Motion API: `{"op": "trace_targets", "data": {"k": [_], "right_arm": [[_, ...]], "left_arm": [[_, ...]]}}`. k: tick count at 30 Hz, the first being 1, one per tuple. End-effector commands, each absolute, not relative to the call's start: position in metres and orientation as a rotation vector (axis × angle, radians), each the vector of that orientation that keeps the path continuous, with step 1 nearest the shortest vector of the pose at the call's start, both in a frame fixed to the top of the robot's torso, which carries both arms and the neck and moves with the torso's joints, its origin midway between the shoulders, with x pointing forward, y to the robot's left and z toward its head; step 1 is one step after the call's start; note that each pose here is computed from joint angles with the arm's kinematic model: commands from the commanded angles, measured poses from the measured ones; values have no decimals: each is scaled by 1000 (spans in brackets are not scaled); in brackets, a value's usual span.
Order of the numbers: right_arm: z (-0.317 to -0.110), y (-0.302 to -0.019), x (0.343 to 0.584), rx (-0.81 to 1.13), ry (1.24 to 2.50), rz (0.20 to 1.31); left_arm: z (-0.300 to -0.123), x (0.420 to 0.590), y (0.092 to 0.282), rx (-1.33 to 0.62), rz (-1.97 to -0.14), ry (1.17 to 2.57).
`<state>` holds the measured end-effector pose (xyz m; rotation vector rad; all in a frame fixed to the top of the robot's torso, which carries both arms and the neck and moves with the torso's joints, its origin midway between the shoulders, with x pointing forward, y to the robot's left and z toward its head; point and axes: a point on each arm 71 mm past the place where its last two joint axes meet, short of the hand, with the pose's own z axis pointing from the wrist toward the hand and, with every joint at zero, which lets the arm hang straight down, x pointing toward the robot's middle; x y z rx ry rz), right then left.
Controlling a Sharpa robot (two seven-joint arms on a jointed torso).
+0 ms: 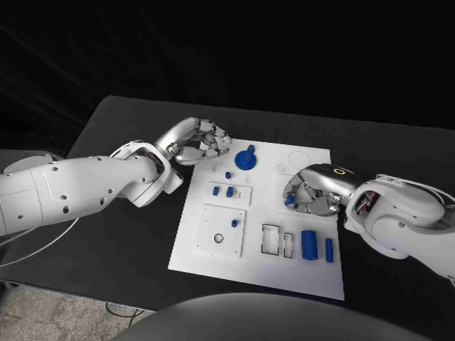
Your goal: Assemble the parts on the task board
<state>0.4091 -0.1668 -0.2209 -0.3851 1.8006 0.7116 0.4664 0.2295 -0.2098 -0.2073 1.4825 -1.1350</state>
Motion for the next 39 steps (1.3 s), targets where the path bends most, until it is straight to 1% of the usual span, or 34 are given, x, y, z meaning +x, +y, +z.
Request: {"op": "trace_targets", "data": {"k": [1,5,8,10,15,19,21,23,26,27,33,39], "right_arm": [[-218,-166,408,-358,1764,743],[-214,-168,407,-321,1749,760],[-208,-170,407,-289,1744,771],[-201,-171,407,-267,1744,779],[-175,-171,406,-226,1744,811],[-161,-161,402,-226,1746,863],[-158,-152,399,-258,1754,894],[-158,-142,396,-306,1757,915],[-163,-121,388,-424,1736,937],[-164,-118,386,-441,1731,939],[-180,-78,373,-620,1681,973],[-196,-45,364,-737,1657,995]], "left_arm": [[-212,466,228,-211,-1148,1499],[-213,466,228,-213,-1147,1503],[-213,466,229,-214,-1145,1505],[-214,466,229,-215,-1145,1507],[-215,466,229,-217,-1143,1512],[-215,467,227,-217,-1144,1514],[-215,467,226,-216,-1146,1515],[-216,467,226,-214,-1148,1515],[-216,467,225,-213,-1150,1515],[-217,467,225,-213,-1150,1515],[-218,467,223,-211,-1156,1517],[-218,467,222,-211,-1156,1517]]}}
